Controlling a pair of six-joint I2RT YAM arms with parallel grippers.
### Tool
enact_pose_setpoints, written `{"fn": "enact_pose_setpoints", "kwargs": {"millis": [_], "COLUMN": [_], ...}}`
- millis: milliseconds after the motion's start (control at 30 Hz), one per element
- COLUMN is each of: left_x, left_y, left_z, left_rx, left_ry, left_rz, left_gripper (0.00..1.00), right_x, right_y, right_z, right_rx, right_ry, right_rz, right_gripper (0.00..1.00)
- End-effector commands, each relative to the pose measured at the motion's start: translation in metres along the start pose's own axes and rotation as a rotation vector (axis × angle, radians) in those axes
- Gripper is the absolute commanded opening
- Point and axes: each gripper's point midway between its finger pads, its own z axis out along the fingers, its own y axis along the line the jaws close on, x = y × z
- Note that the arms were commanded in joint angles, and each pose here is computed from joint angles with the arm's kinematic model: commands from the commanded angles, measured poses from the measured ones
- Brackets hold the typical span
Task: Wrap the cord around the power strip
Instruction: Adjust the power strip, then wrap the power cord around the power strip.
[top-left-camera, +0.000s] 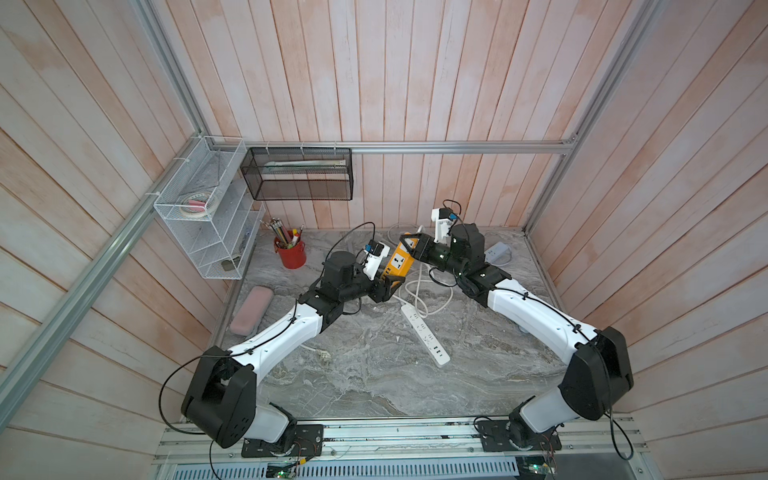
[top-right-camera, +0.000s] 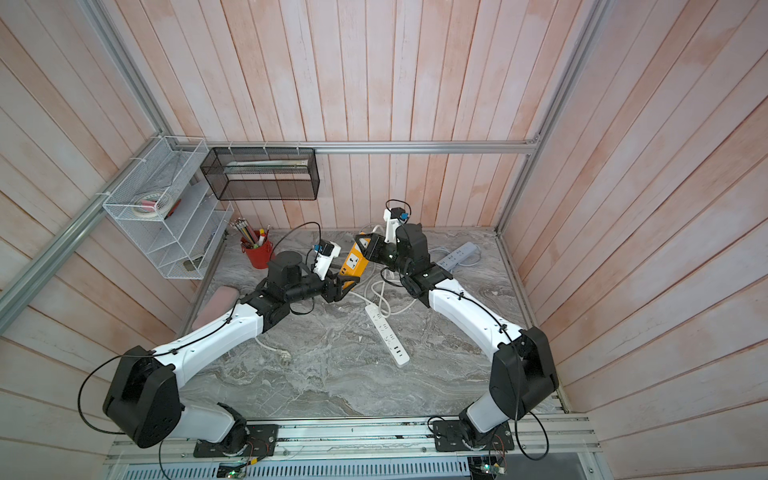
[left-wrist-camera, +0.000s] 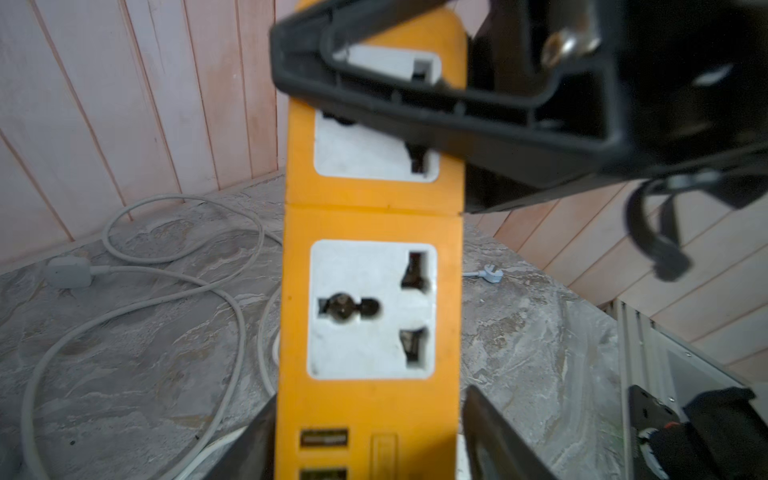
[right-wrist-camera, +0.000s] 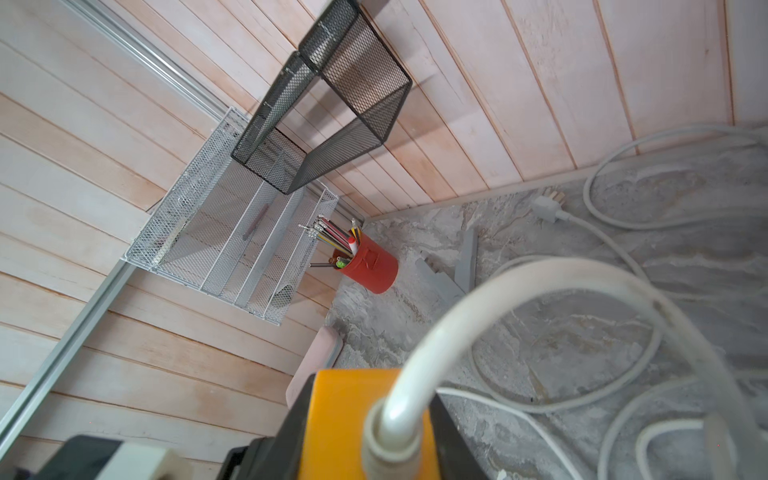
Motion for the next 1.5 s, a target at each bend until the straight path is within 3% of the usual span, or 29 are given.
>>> {"fn": "enact_pose_setpoints", "kwargs": {"millis": [0, 200, 467, 567, 733, 767, 900, 967, 1167, 1300, 1367, 1467], "left_x": [-0.028, -0.029, -0.033, -0.036, -0.045, -0.047, -0.056, -0.064, -0.091, -0.104, -0.108, -0.113], "left_y": [-0.013, -0.021, -0.045, -0.048, -0.053, -0.054, -0.052, -0.047, -0.038, -0.046, -0.049, -0.052], "left_z": [-0.026, -0.022, -0.01, -0.009, -0.014, -0.014, -0.016, -0.017, -0.02, -0.024, -0.027, -0.03], "left_rx": [0.144, 0.326, 0.431, 0.457, 0.475, 0.475, 0.454, 0.417, 0.35, 0.365, 0.364, 0.364], "left_ry": [-0.033, -0.001, 0.021, 0.013, -0.019, -0.023, -0.058, -0.088, -0.172, -0.181, -0.183, -0.185], "left_rz": [-0.107, -0.199, -0.165, -0.165, -0.144, -0.142, -0.138, -0.143, -0.152, -0.142, -0.134, -0.133], "left_gripper": [0.73, 0.77, 0.72, 0.61, 0.27, 0.2, 0.06, 0.0, 0.0, 0.0, 0.0, 0.0], "right_x": [-0.031, -0.026, -0.03, -0.029, -0.027, -0.027, -0.038, -0.04, -0.022, 0.005, 0.021, 0.031], "right_y": [0.027, 0.073, 0.105, 0.113, 0.109, 0.108, 0.086, 0.066, -0.002, -0.087, -0.108, -0.117], "right_z": [-0.022, -0.047, -0.065, -0.067, -0.061, -0.06, -0.061, -0.072, -0.115, -0.088, -0.07, -0.038], "right_rx": [-0.145, -0.389, -0.615, -0.664, -0.659, -0.653, -0.553, -0.508, -0.413, -0.012, 0.08, 0.105], "right_ry": [-0.099, -0.074, -0.077, -0.062, -0.044, -0.043, -0.083, -0.106, -0.16, -0.164, -0.14, -0.134], "right_rz": [-0.153, -0.273, -0.25, -0.25, -0.246, -0.244, -0.225, -0.191, -0.09, -0.168, -0.233, -0.295], "right_gripper": [0.11, 0.1, 0.1, 0.1, 0.14, 0.19, 0.6, 0.67, 0.72, 0.7, 0.7, 0.7]}}
